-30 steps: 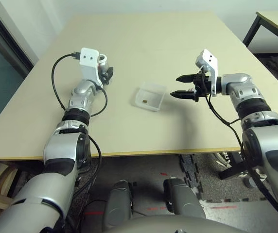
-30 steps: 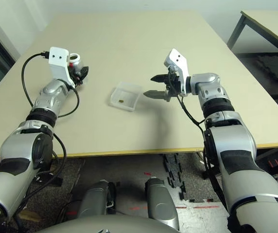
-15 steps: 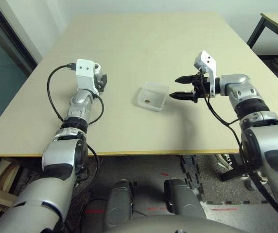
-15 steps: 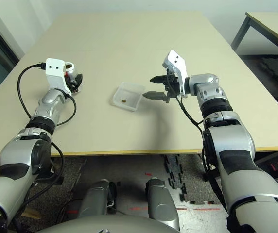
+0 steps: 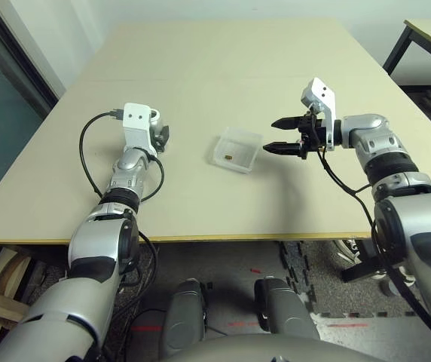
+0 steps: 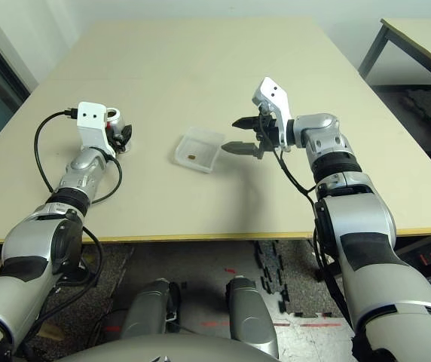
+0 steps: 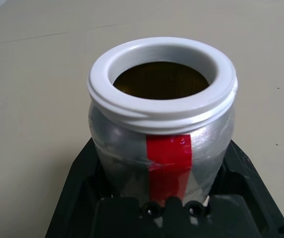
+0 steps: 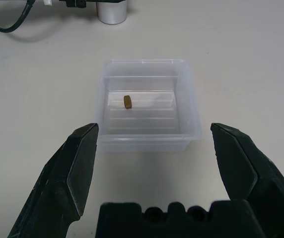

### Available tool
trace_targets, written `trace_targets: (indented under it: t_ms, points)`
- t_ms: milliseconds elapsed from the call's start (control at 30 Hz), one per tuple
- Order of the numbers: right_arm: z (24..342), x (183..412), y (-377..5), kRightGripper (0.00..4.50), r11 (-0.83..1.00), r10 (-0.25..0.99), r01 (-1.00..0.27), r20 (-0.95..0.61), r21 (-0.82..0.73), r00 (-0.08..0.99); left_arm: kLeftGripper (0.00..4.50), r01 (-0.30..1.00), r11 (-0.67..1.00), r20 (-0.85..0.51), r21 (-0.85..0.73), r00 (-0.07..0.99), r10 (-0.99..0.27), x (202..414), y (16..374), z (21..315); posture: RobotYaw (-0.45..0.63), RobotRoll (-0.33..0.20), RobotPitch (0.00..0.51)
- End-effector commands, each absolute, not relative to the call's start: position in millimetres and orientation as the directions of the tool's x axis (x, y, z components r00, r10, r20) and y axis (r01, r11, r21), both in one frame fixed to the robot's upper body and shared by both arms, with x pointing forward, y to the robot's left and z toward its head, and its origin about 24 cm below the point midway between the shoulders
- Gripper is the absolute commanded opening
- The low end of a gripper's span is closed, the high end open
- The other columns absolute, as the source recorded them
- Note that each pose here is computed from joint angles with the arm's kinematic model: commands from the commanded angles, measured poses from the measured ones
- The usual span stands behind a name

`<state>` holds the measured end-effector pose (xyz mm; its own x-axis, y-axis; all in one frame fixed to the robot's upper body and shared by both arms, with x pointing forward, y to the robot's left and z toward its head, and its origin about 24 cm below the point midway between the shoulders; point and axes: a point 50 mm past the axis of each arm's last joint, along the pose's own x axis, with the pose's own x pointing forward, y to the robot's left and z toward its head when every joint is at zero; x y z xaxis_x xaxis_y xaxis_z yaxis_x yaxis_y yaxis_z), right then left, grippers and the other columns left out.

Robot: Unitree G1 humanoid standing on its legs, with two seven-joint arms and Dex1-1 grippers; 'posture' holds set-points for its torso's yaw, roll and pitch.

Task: Pour the medicine from the bottle into the box.

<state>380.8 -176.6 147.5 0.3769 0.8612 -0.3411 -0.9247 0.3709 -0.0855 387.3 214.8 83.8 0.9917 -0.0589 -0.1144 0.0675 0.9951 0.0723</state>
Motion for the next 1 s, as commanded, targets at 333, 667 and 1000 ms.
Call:
trace_targets:
  t_ms: [333,667,1000]
  points:
    - [154,382,-177,4.50,0.362,0.860,-0.926,-0.346,-0.107,0.376,4.49,0.088,0.992,-0.132,0.090,0.988,-0.075,380,213,70,-0.18,0.000,0.070]
    - [152,382,-177,4.50,0.365,0.859,-0.926,-0.348,-0.099,0.376,4.49,0.092,0.989,-0.061,0.115,0.995,-0.085,370,220,68,-0.17,0.000,0.071]
    - [148,382,-176,4.50,0.371,0.857,-0.924,-0.350,-0.089,0.378,4.49,0.085,0.989,-0.010,0.123,0.996,-0.085,341,223,66,-0.15,0.000,0.073]
